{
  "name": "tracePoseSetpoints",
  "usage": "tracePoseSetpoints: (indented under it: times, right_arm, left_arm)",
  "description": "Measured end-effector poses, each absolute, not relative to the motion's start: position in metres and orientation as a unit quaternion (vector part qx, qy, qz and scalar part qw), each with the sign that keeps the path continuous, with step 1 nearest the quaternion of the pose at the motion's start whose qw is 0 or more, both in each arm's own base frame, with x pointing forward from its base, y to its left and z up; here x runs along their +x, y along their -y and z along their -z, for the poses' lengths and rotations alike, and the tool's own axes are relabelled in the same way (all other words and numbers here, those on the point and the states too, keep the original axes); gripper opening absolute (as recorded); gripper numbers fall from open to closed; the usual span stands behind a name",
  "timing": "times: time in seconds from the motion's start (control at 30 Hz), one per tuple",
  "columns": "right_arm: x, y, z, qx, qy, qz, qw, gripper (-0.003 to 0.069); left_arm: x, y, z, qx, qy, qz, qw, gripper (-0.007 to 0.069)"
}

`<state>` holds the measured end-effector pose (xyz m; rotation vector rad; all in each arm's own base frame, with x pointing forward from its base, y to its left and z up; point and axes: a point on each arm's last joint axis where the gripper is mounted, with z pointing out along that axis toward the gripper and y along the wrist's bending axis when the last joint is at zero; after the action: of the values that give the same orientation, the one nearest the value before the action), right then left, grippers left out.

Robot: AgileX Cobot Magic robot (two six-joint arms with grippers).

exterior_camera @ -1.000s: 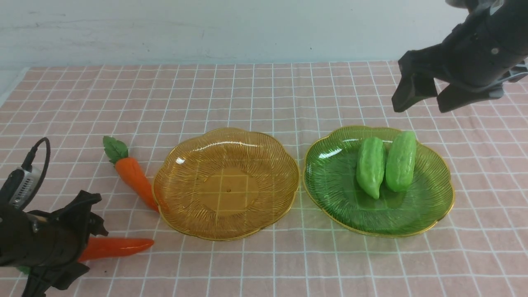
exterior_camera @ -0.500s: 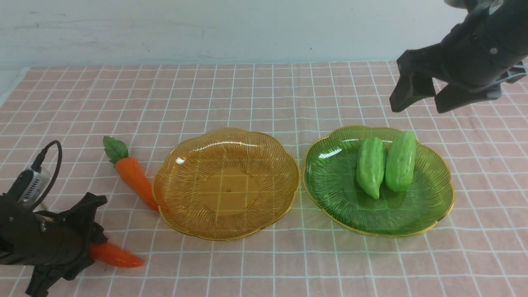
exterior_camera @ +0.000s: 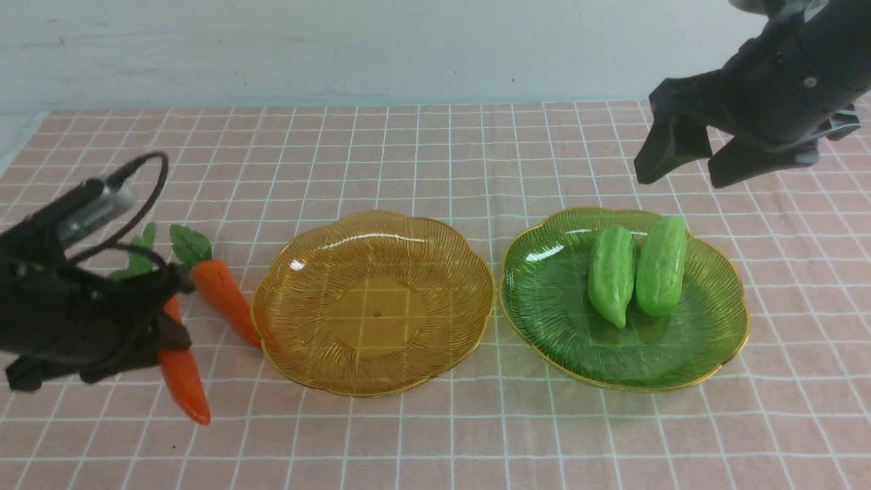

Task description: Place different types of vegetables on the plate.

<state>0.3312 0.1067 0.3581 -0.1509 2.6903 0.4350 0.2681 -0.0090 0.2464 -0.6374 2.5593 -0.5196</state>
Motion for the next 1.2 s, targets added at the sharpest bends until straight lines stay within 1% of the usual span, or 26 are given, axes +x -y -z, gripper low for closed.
tracePoseSetpoints:
  times: [0.07,0.1,0.23,0.3,0.33,0.4,0.5,0.53,0.57,0.6,0.63,0.67,0.7,0.77,0.83,0.9,1.0,1.03,1.1,1.13,1.17,1.2]
  right_arm:
    - [0.331,-0.107,-0.358,-0.054,-0.965,-0.158,0.204,0.0536]
    - [0.331,-0.107,-0.358,-0.053,-0.964,-0.160,0.204,0.0536]
    - [0.331,-0.108,-0.358,-0.055,-0.964,-0.161,0.204,0.0530]
    - [0.331,-0.108,-0.358,-0.055,-0.964,-0.161,0.204,0.0514]
    - [0.331,-0.108,-0.358,-0.057,-0.964,-0.160,0.204,0.0496]
    - [0.329,-0.107,-0.358,-0.059,-0.964,-0.160,0.204,0.0453]
    - [0.324,-0.106,-0.361,-0.065,-0.963,-0.159,0.207,0.0358]
    - [0.322,-0.105,-0.362,-0.069,-0.962,-0.158,0.210,0.0340]
    - [0.321,-0.105,-0.363,-0.071,-0.962,-0.158,0.211,0.0312]
    - [0.307,-0.101,-0.373,-0.088,-0.957,-0.155,0.227,0.0190]
    - [0.297,-0.098,-0.378,-0.100,-0.955,-0.151,0.236,0.0140]
    - [0.288,-0.095,-0.382,-0.107,-0.953,-0.147,0.242,0.0067]
    - [0.276,-0.091,-0.386,-0.115,-0.951,-0.141,0.250,0.0034]
    - [0.251,-0.081,-0.390,-0.122,-0.949,-0.118,0.264,-0.0005]
    - [0.242,-0.076,-0.391,-0.124,-0.949,-0.107,0.269,-0.0010]
    - [0.234,-0.072,-0.391,-0.125,-0.949,-0.097,0.273,-0.0013]
    - [0.221,-0.066,-0.391,-0.120,-0.949,-0.082,0.278,-0.0015]
    - [0.218,-0.065,-0.392,-0.117,-0.950,-0.081,0.280,-0.0016]
    - [0.217,-0.064,-0.391,-0.117,-0.950,-0.079,0.280,-0.0016]
    - [0.214,-0.063,-0.392,-0.111,-0.950,-0.078,0.281,-0.0016]
    - [0.214,-0.063,-0.391,-0.110,-0.950,-0.078,0.280,-0.0016]
    - [0.214,-0.063,-0.390,-0.108,-0.951,-0.079,0.278,-0.0016]
  left_arm:
    - [0.275,0.015,-0.256,-0.194,-0.934,0.204,0.221,0.0180]
    - [0.284,0.023,-0.264,-0.156,-0.937,0.214,0.226,0.0180]
    - [0.303,0.048,-0.271,-0.081,-0.943,0.230,0.228,0.0180]
    - [0.313,0.063,-0.271,-0.051,-0.944,0.235,0.227,0.0182]
    - [0.323,0.076,-0.270,-0.030,-0.944,0.238,0.225,0.0186]
    - [0.334,0.088,-0.267,-0.017,-0.944,0.242,0.223,0.0196]
    - [0.352,0.101,-0.262,-0.008,-0.944,0.247,0.218,0.0231]
    - [0.359,0.105,-0.258,-0.007,-0.945,0.248,0.215,0.0242]
    - [0.367,0.107,-0.255,-0.007,-0.945,0.248,0.213,0.0267]
    - [0.381,0.111,-0.246,-0.007,-0.947,0.248,0.206,0.0351]
    - [0.385,0.112,-0.241,-0.006,-0.948,0.248,0.199,0.0386]
    - [0.390,0.112,-0.236,-0.008,-0.950,0.247,0.191,0.0441]
    - [0.392,0.112,-0.232,-0.010,-0.951,0.247,0.184,0.0487]
    - [0.396,0.106,-0.229,-0.018,-0.953,0.247,0.177,0.0582]
    - [0.400,0.096,-0.231,-0.036,-0.952,0.248,0.179,0.0622]
    - [0.406,0.079,-0.236,-0.066,-0.949,0.246,0.185,0.0640]
    - [0.411,0.047,-0.241,-0.102,-0.949,0.229,0.189,0.0636]
    - [0.411,0.034,-0.241,-0.119,-0.951,0.215,0.187,0.0631]
    - [0.411,0.023,-0.240,-0.133,-0.953,0.203,0.183,0.0622]
    - [0.408,-0.001,-0.236,-0.167,-0.957,0.172,0.166,0.0599]
    - [0.408,-0.003,-0.235,-0.171,-0.957,0.168,0.163,0.0592]
    - [0.406,-0.016,-0.231,-0.198,-0.958,0.144,0.148,0.0570]
